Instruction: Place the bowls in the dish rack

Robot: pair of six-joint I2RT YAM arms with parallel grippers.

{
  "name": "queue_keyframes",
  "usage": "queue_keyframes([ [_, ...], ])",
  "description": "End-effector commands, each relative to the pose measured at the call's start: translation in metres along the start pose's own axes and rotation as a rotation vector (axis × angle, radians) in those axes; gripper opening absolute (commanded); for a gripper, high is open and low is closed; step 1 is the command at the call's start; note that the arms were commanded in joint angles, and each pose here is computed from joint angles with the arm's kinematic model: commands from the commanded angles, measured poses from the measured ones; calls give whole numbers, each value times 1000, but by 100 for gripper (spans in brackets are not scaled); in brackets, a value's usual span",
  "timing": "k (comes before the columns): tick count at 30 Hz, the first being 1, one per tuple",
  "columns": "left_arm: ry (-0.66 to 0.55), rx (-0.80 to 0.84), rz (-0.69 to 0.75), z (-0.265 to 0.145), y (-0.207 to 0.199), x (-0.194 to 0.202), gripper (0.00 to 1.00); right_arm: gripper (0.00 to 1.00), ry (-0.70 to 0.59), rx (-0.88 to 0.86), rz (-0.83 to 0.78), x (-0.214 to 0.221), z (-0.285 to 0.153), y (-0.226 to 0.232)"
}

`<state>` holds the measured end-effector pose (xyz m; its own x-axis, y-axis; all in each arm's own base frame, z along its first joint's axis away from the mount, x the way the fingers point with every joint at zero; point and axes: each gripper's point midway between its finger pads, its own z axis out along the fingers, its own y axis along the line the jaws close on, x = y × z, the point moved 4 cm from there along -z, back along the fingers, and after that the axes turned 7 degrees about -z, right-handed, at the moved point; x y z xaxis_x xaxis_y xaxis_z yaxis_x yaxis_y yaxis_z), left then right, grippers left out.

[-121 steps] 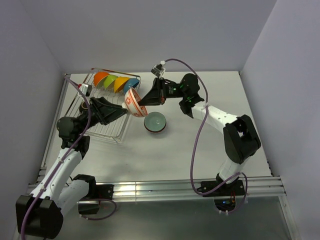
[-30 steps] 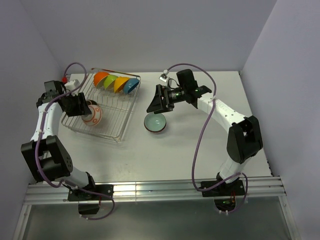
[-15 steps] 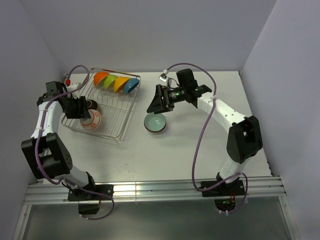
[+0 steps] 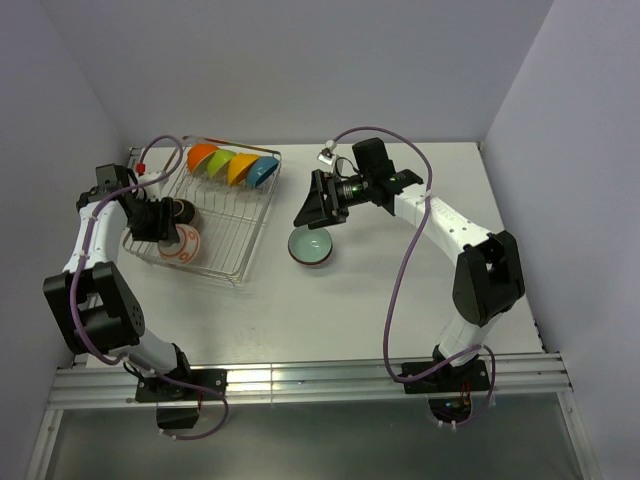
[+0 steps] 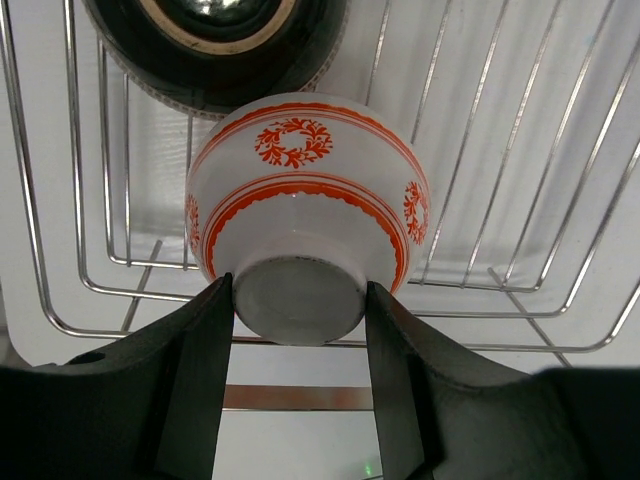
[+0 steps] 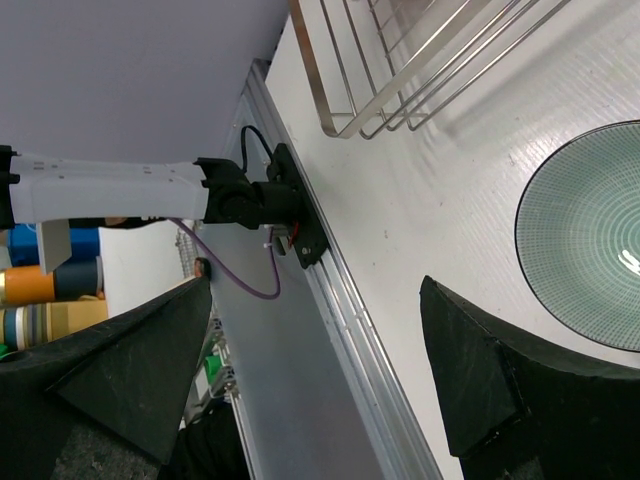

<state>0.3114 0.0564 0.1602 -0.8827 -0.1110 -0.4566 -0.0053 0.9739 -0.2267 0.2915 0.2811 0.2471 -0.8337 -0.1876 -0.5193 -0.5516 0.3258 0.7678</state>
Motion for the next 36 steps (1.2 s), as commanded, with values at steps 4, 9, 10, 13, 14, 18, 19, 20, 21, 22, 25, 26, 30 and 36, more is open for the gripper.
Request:
queue_keyframes([
  [4,-43,-123,22,-3,16,-13,0,92,-10,-25,-44,-10,-2,8],
  [9,-61,-192,17,-3,25,-15,0,92,-8,-24,-40,-10,-1,8],
  [10,-67,-202,19,-2,26,-15,0,92,-9,-22,-40,-11,-1,7],
  [13,-73,-233,14,-4,30,-14,0,92,-7,-21,-44,-10,-1,7],
  [14,-75,-250,16,-4,32,-14,0,92,-8,-20,-43,-10,-2,7],
  [18,-81,-284,22,-3,38,-16,0,92,-5,-19,-41,-10,-2,6],
  [19,-77,-288,20,-2,38,-15,0,92,-5,-19,-41,-10,-2,7],
  [20,-77,-294,22,-2,40,-15,0,92,-3,-18,-39,-9,-1,5],
  [21,-76,-298,23,-1,41,-15,0,92,-3,-19,-42,-9,-1,6],
  [22,-75,-305,24,-1,42,-15,0,92,-2,-17,-43,-9,-1,6],
  [25,-72,-325,15,2,45,-14,0,92,-1,-12,-46,-8,-2,5],
  [26,-70,-329,13,3,46,-14,0,92,2,-11,-45,-7,-2,5],
  [30,-73,-333,-2,3,47,-15,0,92,1,-5,-54,-7,-2,5],
  [36,-86,-289,-6,-2,39,-19,35,93,-2,23,-72,-6,-6,5],
])
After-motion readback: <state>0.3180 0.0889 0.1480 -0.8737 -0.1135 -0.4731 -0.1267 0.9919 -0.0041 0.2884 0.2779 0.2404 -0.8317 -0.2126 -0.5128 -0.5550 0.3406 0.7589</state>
